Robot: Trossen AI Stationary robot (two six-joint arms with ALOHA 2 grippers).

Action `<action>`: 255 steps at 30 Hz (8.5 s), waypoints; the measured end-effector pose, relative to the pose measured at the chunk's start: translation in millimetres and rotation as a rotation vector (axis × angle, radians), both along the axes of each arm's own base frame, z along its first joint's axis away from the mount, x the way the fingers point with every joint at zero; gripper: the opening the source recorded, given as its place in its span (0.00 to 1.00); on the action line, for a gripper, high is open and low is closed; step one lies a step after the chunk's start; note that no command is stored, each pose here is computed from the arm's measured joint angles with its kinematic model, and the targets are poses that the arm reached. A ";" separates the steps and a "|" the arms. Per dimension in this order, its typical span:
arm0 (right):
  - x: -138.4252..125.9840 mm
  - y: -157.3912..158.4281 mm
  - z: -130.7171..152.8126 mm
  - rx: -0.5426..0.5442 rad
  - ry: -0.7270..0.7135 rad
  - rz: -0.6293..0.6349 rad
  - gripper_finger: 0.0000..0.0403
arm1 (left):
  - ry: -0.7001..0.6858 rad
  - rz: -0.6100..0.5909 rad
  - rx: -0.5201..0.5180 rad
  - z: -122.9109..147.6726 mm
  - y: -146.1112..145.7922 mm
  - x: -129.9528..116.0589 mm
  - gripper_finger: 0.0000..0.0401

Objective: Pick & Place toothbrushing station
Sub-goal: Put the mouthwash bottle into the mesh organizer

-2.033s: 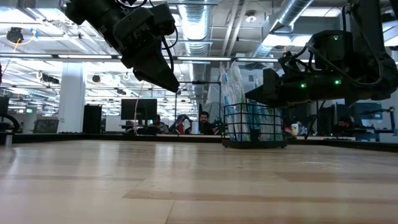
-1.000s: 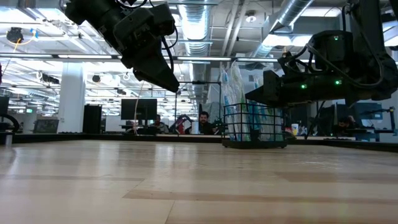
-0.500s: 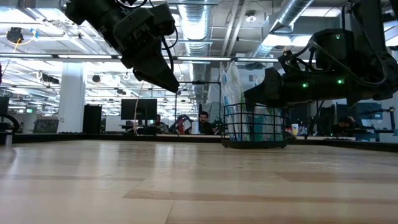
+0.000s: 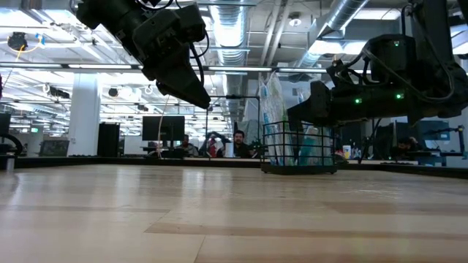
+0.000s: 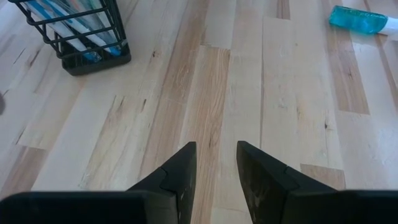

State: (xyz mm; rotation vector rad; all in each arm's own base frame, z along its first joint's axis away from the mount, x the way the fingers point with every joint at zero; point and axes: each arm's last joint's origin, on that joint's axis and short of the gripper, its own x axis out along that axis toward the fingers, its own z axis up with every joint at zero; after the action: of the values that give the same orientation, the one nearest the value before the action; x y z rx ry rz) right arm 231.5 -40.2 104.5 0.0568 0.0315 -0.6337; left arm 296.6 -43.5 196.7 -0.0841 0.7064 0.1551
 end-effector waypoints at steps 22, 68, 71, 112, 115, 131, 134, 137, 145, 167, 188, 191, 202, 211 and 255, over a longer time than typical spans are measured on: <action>-1.3 -0.5 11.1 -0.026 -0.029 -0.007 0.37 | -0.001 0.002 0.002 0.0 0.1 0.0 0.27; -43.4 40.4 77.3 0.214 0.408 0.222 0.32 | 0.000 0.001 0.000 0.0 0.1 0.0 0.27; -44.3 45.9 91.9 0.241 0.471 0.294 0.30 | 0.000 0.001 0.000 0.0 0.1 0.0 0.27; -10.6 236.8 115.7 -0.359 1.296 1.276 0.26 | -0.011 0.003 0.001 0.8 0.1 0.7 0.27; -4.2 245.3 109.0 -0.371 1.402 1.266 0.26 | -0.014 0.003 0.000 1.0 0.1 0.9 0.27; 14.1 269.1 79.5 -0.335 1.631 1.271 0.26 | -0.019 -0.002 -0.001 1.4 -0.1 1.2 0.27; 13.0 270.4 80.9 -0.335 1.621 1.275 0.26 | -0.020 -0.002 -0.001 1.4 -0.1 1.3 0.27; 10.8 272.4 80.5 -0.343 1.626 1.280 0.26 | -0.020 -0.001 -0.001 1.5 -0.1 1.3 0.27; 14.3 278.0 80.8 -0.296 1.559 1.353 0.26 | -0.018 -0.011 0.022 1.6 2.0 1.7 0.27; -9.5 307.3 80.2 -0.576 1.481 1.561 0.26 | -0.068 0.039 -0.047 4.6 1.3 4.1 0.27; -8.9 308.5 68.2 -0.653 1.409 1.559 0.28 | -0.102 0.082 -0.098 6.6 1.1 5.6 0.27; -8.1 305.3 63.7 -0.643 1.413 1.555 0.31 | -0.104 0.094 -0.088 6.7 1.6 5.6 0.27; -4.2 306.2 62.5 -0.638 1.365 1.554 0.45 | -0.105 0.095 -0.087 6.8 1.6 5.7 0.27; -4.7 302.0 58.2 -0.633 1.387 1.546 0.41 | -0.105 0.095 -0.086 6.8 1.6 5.7 0.27; 8.0 294.3 50.3 -0.595 1.404 1.530 0.21 | -0.106 0.097 -0.080 6.8 1.7 5.6 0.27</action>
State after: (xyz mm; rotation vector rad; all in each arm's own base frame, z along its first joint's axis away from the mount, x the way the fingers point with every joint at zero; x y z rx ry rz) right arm 239.5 254.1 154.8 -0.9256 1.1260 0.9731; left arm 302.2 -41.8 203.5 -0.2018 0.6030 0.2134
